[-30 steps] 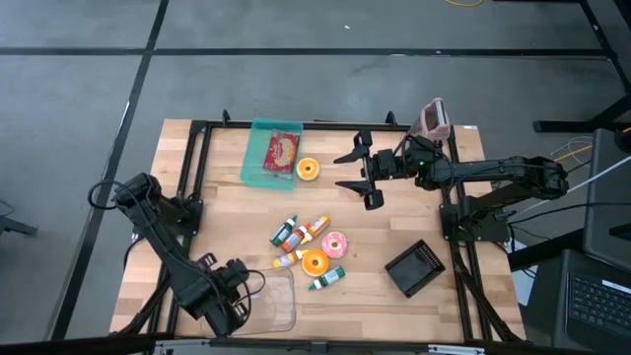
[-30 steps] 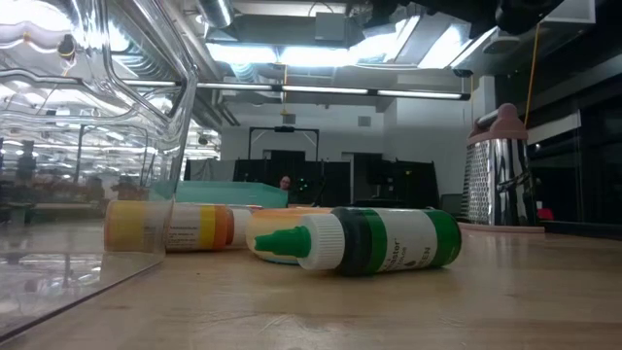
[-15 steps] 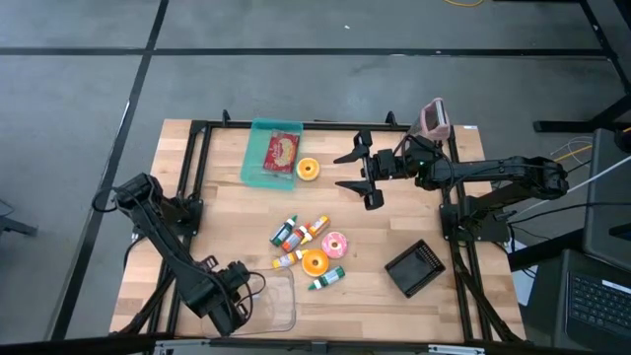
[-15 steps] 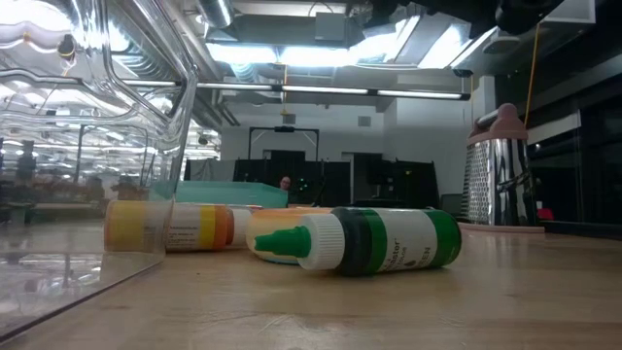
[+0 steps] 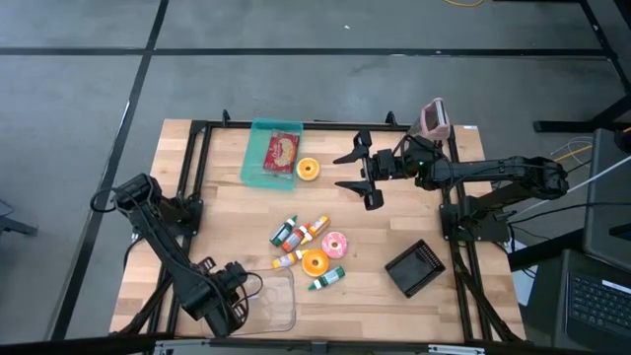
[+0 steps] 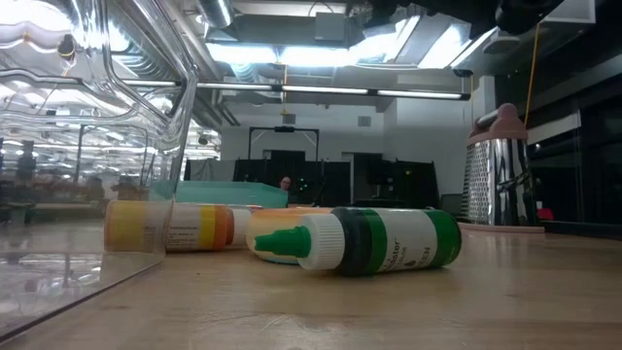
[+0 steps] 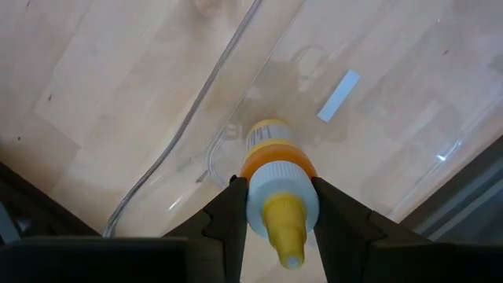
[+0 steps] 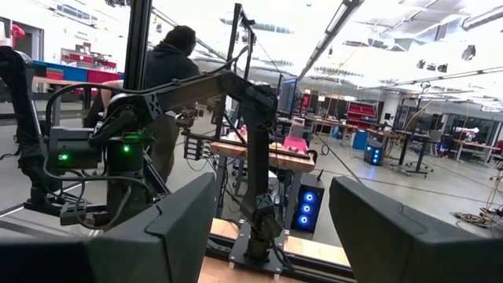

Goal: Pick & Place Food Item
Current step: Put the top left yellow food coloring bottle into the transparent bin, then put the top green food coloring bottle into the transparent bin

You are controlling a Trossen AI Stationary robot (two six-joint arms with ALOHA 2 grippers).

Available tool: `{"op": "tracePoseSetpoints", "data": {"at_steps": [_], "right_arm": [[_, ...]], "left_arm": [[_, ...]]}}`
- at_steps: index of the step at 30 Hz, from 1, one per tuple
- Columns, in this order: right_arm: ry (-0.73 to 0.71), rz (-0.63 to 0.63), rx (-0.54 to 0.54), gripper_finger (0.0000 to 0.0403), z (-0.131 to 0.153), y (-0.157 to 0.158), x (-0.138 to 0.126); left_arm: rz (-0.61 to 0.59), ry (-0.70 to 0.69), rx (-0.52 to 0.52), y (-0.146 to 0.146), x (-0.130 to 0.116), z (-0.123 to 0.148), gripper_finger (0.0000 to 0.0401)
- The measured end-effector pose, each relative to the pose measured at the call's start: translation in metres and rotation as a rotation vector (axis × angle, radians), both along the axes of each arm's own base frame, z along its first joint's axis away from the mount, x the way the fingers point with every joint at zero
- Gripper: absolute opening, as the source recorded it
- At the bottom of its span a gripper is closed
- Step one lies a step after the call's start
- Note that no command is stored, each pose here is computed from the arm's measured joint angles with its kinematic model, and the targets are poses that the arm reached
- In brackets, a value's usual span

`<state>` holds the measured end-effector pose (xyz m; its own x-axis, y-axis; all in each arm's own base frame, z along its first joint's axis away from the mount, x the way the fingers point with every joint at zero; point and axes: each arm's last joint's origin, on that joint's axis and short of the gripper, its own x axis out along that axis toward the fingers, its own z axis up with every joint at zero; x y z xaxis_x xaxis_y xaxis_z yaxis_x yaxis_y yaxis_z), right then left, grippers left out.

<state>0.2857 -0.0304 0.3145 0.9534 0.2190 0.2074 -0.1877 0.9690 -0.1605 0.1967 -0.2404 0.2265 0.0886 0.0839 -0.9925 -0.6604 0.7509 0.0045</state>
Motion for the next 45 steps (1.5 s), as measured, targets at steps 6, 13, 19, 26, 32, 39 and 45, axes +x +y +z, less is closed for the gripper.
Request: {"op": "tracePoseSetpoints", "data": {"at_steps": [6, 13, 19, 26, 32, 39, 45], "right_arm": [[0.000, 0.000, 0.000, 0.0247, 0.000, 0.000, 0.000], [0.000, 0.000, 0.000, 0.0246, 0.000, 0.000, 0.000], [0.000, 0.000, 0.000, 0.0246, 0.000, 0.000, 0.000], [0.000, 0.000, 0.001, 0.0246, 0.000, 0.000, 0.000], [0.000, 0.000, 0.002, 0.0246, 0.000, 0.000, 0.000], [0.000, 0.000, 0.002, 0.0246, 0.000, 0.000, 0.000], [-0.001, -0.001, -0.001, 0.0246, 0.000, 0.000, 0.000]], "left_arm": [[0.000, 0.003, -0.010, -0.001, 0.000, 0.000, 0.0115], [-0.002, 0.007, -0.007, 0.000, 0.001, 0.000, 0.0170], [-0.015, 0.014, 0.000, 0.002, 0.002, 0.000, 0.0199], [-0.016, -0.003, 0.040, 0.004, 0.001, 0.005, 0.0191], [-0.023, -0.092, 0.113, 0.004, 0.005, 0.032, 0.0191], [-0.056, -0.238, 0.220, 0.012, 0.018, 0.066, 0.0191], [-0.127, -0.290, 0.506, 0.053, 0.044, 0.092, 0.0191]]}}
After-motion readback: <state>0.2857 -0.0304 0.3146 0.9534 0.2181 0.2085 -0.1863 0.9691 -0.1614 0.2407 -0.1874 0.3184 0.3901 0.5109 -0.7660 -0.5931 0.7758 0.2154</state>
